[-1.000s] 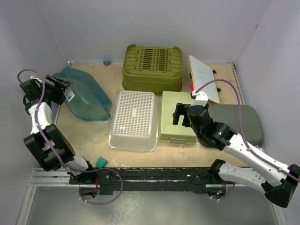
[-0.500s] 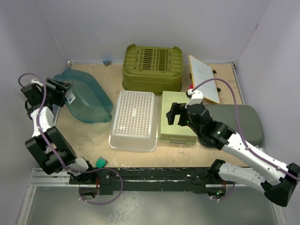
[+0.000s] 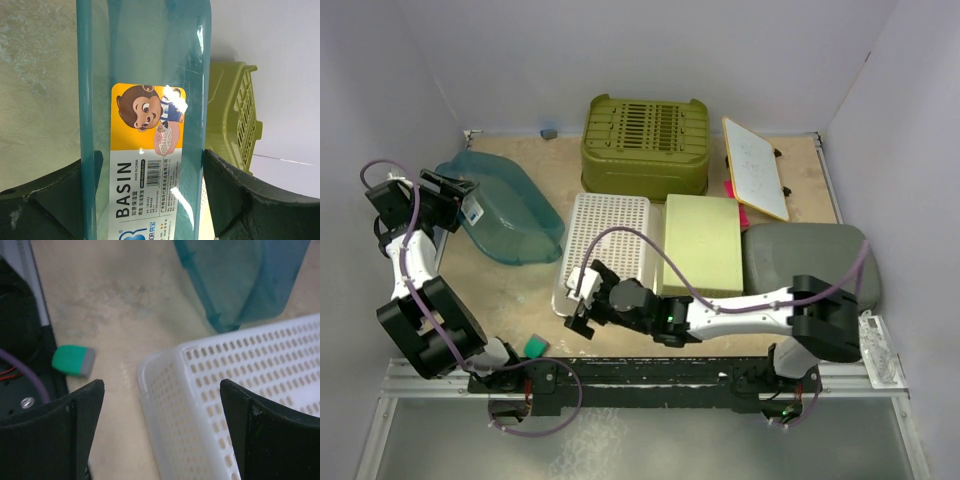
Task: Turn the large container upside down
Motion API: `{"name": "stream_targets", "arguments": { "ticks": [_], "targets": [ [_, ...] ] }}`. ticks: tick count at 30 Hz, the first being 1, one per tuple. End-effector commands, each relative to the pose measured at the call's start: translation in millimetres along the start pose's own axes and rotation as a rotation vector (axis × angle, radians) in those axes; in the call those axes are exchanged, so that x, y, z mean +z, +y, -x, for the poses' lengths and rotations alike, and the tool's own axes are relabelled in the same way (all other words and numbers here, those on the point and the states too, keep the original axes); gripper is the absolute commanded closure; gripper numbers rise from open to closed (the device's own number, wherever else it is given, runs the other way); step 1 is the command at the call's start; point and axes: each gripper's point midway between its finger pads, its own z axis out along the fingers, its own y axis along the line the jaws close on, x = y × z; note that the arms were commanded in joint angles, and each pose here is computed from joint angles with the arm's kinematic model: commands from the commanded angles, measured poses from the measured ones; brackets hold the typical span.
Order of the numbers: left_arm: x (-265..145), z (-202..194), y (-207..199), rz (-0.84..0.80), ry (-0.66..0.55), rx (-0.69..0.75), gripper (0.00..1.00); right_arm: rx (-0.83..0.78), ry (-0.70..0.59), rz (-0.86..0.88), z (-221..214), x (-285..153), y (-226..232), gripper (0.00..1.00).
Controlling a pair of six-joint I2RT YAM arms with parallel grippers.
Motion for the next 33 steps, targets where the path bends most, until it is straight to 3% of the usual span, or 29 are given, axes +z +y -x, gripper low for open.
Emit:
{"name": "stream_targets", "arguments": {
  "ticks": [1, 10, 15, 20, 27, 33],
  "targets": [
    [-3.4, -26.0, 45.0, 0.171, 0.038, 0.026, 0.25, -0.189, -0.313, -0.13, 70.8, 28.2, -22.9, 0.01],
    [-3.6, -29.0, 43.4, 0.162, 0.05, 0.014, 0.25, -0.317, -0.316, -0.219, 59.3, 99.4, -20.6, 0.07],
    [-2.6, -31.8, 38.9, 0.144, 0.055, -0.001, 0.25, -0.35, -0.312, -0.225, 59.3, 122.1, -16.8, 0.21],
    [-1.4, -40.6, 28.2, 0.107, 0.043, -0.006, 0.24, -0.397, -0.298, -0.283, 55.8, 140.0, -23.6, 0.27],
    [-4.1, -42.8, 25.0, 0.101, 0.055, 0.003, 0.24, -0.43, -0.276, -0.411, 46.6, 163.3, -42.4, 0.48],
    [-2.2, -47.9, 17.6, 0.088, 0.056, 0.0, 0.24, -0.406, -0.264, -0.411, 50.4, 161.7, -52.5, 0.77]
  ]
}}
